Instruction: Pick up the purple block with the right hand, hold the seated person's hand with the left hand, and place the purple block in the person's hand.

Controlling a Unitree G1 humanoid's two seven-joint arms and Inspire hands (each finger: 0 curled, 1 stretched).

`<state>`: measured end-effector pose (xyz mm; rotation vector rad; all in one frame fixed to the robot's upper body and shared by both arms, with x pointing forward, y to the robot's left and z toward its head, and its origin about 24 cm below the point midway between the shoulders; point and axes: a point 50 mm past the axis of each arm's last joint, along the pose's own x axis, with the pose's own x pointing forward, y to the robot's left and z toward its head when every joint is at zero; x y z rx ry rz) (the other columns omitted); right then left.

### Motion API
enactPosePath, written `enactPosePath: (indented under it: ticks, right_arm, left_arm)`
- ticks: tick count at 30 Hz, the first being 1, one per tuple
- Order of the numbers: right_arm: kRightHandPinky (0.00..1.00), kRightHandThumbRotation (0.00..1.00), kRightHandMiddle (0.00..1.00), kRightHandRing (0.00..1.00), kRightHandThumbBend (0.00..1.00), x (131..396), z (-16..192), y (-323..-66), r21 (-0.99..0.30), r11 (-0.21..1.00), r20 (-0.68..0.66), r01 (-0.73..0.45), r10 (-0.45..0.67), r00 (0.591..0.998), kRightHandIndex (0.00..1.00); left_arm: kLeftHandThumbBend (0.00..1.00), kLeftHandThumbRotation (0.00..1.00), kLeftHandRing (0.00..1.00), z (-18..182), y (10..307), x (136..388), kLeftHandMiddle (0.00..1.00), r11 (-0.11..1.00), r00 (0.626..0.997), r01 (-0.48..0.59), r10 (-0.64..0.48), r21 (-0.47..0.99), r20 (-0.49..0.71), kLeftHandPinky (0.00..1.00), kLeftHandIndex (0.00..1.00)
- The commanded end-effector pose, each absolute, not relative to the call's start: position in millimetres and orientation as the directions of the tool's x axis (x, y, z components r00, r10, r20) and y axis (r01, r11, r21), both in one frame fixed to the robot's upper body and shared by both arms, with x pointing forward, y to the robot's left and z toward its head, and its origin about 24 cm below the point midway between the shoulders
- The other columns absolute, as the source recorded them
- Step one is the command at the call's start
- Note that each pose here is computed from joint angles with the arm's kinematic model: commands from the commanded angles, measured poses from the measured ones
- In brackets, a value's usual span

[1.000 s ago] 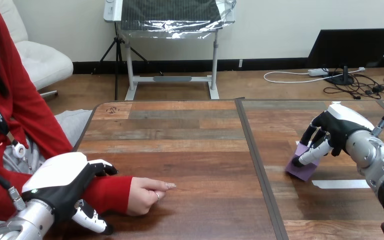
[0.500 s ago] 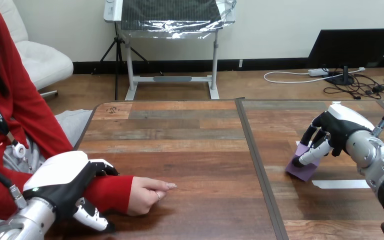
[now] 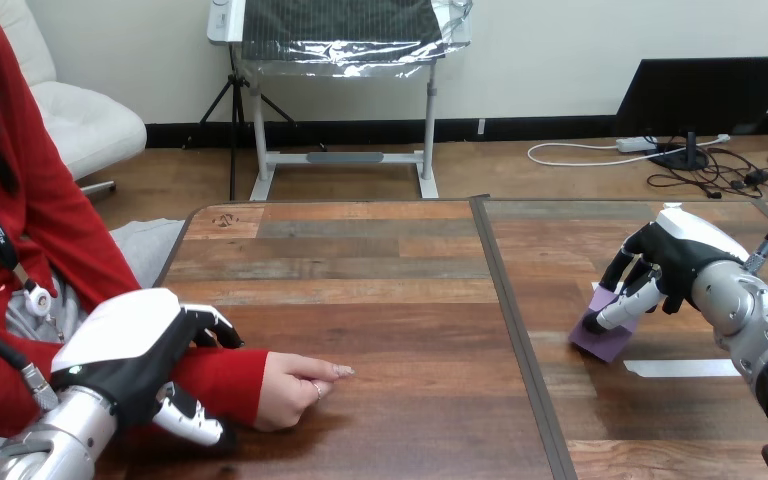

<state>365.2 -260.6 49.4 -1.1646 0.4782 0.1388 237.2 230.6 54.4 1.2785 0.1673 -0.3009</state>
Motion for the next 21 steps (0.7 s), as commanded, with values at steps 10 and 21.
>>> enactPosePath:
  ticks: [10,21]
  right_arm:
    - [0.41,0.0,0.53,0.47,0.78,377.1,69.8,-253.5,-0.863,0.415,-0.36,-0.289,-0.103,0.927,0.54]
    - [0.41,0.0,0.53,0.47,0.79,376.7,69.3,-253.0,-0.862,0.418,-0.355,-0.286,-0.094,0.93,0.53]
  left_arm:
    - [0.87,0.0,0.44,59.4,221.4,250.7,0.5,0.297,0.981,0.175,-0.13,0.939,-0.142,0.37,0.54]
    - [0.82,0.0,0.35,56.5,220.8,250.9,0.44,0.332,0.983,0.162,-0.138,0.929,-0.122,0.28,0.49]
